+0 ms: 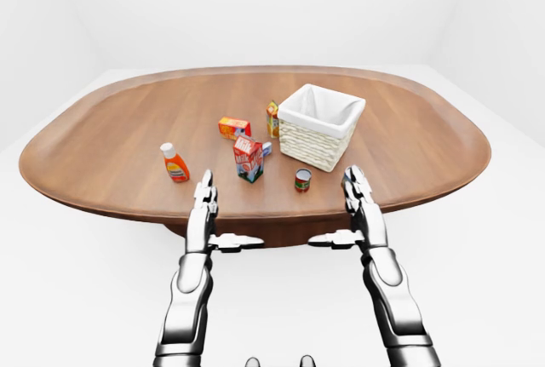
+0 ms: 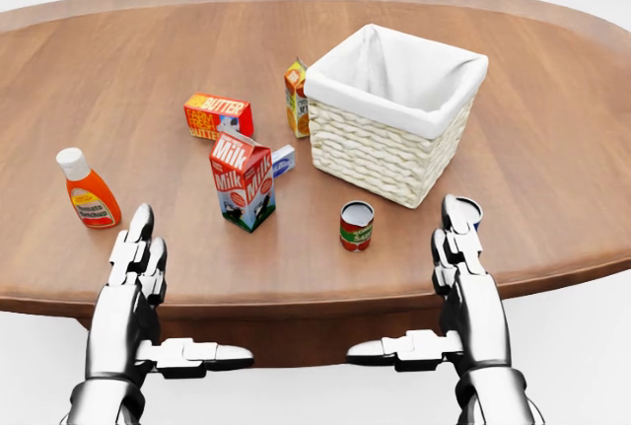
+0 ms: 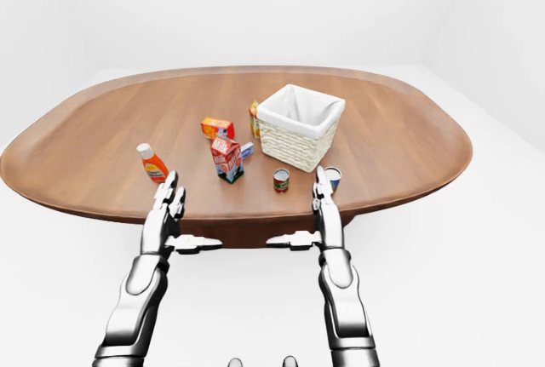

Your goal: Pick up the alphabet soup, and put it in the basket.

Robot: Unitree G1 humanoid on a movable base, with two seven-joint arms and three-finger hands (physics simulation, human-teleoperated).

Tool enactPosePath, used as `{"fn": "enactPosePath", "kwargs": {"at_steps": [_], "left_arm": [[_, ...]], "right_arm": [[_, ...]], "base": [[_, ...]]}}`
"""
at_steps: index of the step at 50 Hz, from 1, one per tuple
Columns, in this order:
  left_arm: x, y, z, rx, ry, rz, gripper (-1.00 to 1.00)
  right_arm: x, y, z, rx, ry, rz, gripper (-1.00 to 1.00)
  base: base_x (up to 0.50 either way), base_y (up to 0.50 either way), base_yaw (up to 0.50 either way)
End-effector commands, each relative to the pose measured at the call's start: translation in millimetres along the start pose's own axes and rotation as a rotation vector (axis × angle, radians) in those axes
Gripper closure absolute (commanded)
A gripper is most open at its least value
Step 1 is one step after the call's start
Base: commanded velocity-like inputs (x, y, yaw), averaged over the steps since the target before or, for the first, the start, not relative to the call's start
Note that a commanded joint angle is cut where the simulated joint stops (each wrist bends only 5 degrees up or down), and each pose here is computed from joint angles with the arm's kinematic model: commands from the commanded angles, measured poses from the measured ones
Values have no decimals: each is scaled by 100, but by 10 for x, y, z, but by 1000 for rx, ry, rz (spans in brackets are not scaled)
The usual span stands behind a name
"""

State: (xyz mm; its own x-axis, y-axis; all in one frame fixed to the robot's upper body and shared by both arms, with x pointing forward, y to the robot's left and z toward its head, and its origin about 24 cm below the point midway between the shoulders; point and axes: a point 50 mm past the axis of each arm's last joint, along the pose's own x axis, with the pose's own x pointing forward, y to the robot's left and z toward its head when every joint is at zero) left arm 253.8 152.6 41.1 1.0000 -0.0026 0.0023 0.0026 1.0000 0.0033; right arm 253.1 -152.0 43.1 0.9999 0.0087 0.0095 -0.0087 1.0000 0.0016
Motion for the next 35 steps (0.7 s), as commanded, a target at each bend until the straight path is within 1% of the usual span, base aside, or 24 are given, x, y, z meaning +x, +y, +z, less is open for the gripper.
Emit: {"fn": "enactPosePath", "kwargs": {"at_steps": [1, 6, 15, 22, 23, 25, 28, 29, 32, 35], "left_arm": [[3, 61, -2, 9, -8, -4, -100], [-24, 37, 22, 13, -10, -15, -100], [-16, 36, 15, 29, -26, -17, -100], [-20, 58, 155, 10, -100, 7, -100], [-21, 82, 246, 4, -149, 28, -100], [-35, 104, 334, -18, -192, 44, -100], [-36, 114, 372, -23, -209, 46, -100], [-41, 112, 393, -10, -217, 42, -100], [-46, 110, 405, -12, -223, 43, -100], [-84, 120, 501, -26, -265, 49, -100]], "right_arm": [[-18, -39, 41, 1, -25, 22, -100], [-16, -40, 36, -5, -29, 20, -100], [-22, -35, 52, -29, -49, 20, -100], [-18, -50, 127, -30, -97, 10, -100], [-11, -58, 176, -25, -124, 4, -100], [-33, -47, 239, -12, -152, 9, -100], [-32, -53, 276, -4, -168, 3, -100], [-42, -56, 332, 21, -194, 3, -100], [-52, -60, 363, 21, -207, 1, -100], [-56, -60, 399, 27, -223, 0, -100]], "base": [[0, 0, 0], [0, 0, 0], [0, 0, 0], [0, 0, 0], [0, 0, 0], [0, 0, 0], [0, 0, 0], [0, 0, 0], [0, 0, 0], [0, 0, 0]]}}
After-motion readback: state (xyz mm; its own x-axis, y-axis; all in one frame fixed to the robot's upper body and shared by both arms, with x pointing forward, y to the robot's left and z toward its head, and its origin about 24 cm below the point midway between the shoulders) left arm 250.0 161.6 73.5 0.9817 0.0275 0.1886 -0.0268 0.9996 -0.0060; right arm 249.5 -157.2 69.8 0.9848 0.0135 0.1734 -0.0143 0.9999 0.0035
